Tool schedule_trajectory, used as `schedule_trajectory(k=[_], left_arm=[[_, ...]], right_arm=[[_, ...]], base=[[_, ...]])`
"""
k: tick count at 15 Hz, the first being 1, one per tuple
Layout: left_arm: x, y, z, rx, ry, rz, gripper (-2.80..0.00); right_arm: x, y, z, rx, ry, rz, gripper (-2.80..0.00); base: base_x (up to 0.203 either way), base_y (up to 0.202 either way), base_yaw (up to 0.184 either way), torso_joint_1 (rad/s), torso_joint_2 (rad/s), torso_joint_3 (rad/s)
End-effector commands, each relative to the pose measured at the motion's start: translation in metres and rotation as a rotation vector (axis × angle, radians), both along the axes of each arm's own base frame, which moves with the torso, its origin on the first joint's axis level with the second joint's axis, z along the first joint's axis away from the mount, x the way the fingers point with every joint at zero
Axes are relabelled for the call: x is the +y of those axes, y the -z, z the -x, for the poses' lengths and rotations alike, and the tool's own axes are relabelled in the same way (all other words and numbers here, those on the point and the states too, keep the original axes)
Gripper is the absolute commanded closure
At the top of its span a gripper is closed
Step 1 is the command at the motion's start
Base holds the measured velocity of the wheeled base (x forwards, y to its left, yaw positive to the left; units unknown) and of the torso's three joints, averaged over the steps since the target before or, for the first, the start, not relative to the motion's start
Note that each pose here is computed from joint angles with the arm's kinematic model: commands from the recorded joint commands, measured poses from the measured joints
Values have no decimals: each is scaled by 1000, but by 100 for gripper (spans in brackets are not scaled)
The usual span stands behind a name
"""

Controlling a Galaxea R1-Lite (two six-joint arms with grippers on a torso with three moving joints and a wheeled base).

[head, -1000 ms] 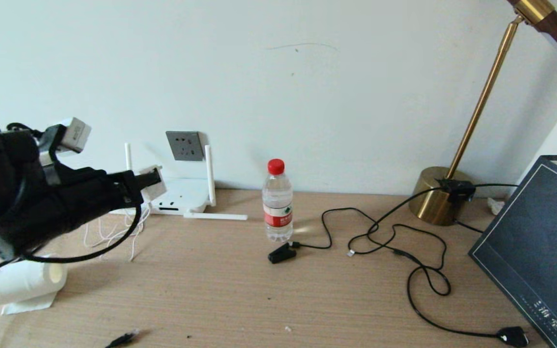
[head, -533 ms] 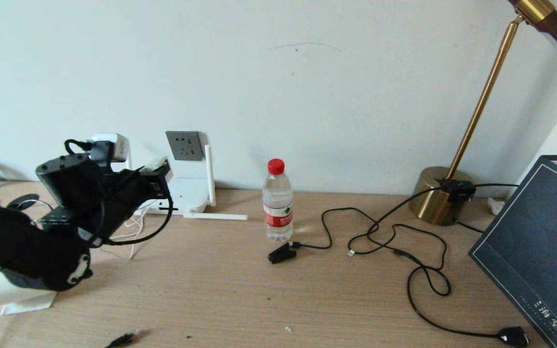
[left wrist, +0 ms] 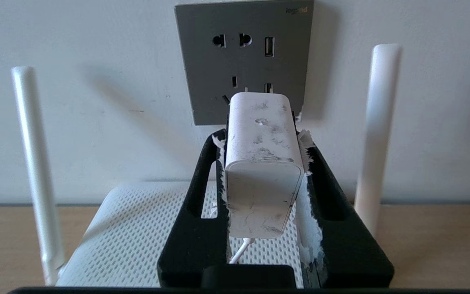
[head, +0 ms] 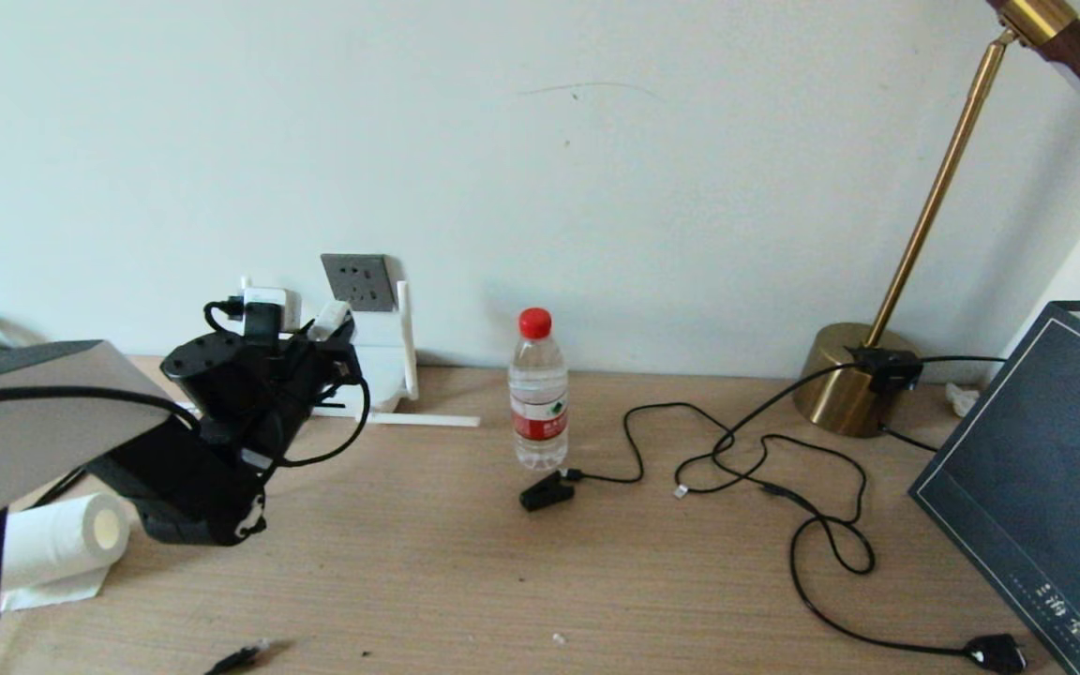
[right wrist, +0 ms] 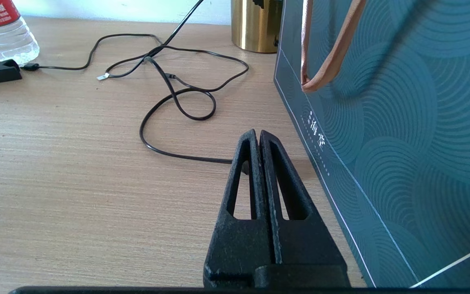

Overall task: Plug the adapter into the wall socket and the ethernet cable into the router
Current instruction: Align plug and socket

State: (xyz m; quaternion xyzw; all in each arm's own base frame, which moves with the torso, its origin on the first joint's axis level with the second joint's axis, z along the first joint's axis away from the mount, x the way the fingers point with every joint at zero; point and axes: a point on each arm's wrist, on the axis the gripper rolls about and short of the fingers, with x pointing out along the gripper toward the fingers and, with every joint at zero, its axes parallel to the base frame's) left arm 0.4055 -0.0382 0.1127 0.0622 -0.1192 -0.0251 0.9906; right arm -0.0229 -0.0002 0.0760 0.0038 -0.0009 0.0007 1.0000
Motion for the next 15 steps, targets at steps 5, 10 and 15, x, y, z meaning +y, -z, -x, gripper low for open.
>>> schedule_trajectory(k=[5,10,15], left_arm=[[-2,9,-15,-19,0,6,0],[-3,1,-17,-47,-18,46,0],[-4,-15,-31,-81,-24,99,0]], right_arm=[[0,0,0,2,-2,0,0],[0,0,0,2,0,0,0],[0,0,0,2,0,0,0]], base=[[0,0,0,0,0,0],[0,0,0,0,0,0],[0,0,0,0,0,0]])
